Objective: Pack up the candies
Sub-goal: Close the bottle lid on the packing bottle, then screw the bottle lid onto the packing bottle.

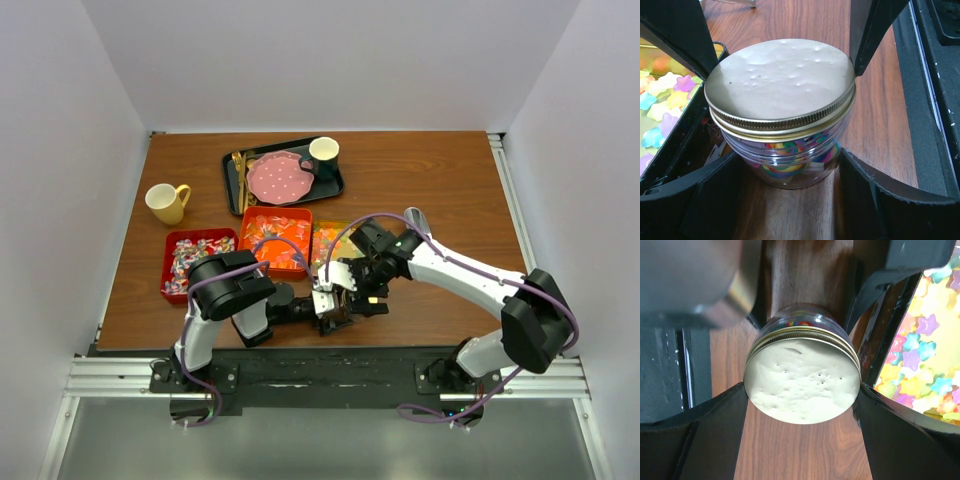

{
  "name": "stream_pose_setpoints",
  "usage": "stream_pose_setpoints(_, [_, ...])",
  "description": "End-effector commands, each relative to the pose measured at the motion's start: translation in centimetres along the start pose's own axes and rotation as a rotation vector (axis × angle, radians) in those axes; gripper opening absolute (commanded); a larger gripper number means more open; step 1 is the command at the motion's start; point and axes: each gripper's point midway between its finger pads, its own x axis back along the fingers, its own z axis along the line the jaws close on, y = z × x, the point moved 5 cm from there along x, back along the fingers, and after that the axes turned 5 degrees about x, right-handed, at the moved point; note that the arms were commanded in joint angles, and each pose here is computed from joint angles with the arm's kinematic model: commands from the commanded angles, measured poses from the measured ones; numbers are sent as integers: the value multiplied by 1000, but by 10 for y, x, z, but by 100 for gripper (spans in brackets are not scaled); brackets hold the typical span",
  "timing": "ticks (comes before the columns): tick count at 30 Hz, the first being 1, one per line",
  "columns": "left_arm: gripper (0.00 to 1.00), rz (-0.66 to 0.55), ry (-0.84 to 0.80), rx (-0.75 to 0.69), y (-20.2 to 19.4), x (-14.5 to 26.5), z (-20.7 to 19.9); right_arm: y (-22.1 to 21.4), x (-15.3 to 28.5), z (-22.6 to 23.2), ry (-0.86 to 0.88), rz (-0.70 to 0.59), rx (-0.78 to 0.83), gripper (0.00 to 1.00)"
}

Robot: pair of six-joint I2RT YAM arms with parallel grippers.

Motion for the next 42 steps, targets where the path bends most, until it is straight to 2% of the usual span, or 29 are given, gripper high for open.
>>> stream_pose_setpoints(1, [54, -129, -10, -159, 12, 8, -8, -9, -1, 3, 20, 52, -30, 79])
stream_pose_setpoints(10, [54, -129, -13, -161, 13, 8, -9, 8, 7, -8, -15, -3, -76, 82])
stream_pose_setpoints(15, [54, -131, -14, -165, 13, 8, -9, 14, 9, -3, 32, -30, -73, 84])
stream_pose_setpoints(16, [54, -133, -15, -166, 14, 8, -9, 14, 10, -1, 40, -37, -81, 86])
stream_pose_setpoints(18, [54, -129, -17, -165, 13, 8, -9, 16, 12, 2, 44, -52, -95, 99])
stream_pose_setpoints(26, [54, -124, -25, -168, 11, 8, -10, 21, 20, 4, 33, -74, -127, 99])
stream_pose_setpoints(32, [54, -120, -30, -173, 10, 8, -11, 24, 40, -1, -58, -93, -197, 99])
stream_pose_setpoints(38, [54, -118, -33, -174, 10, 8, -12, 21, 40, -4, -109, -106, -269, 98])
stream_pose_setpoints(41, [54, -120, -34, -177, 10, 8, -12, 26, 40, -3, -96, -167, -256, 71])
stream_pose_setpoints(42, [54, -121, -33, -178, 11, 8, -12, 26, 38, -1, -78, -178, -240, 50])
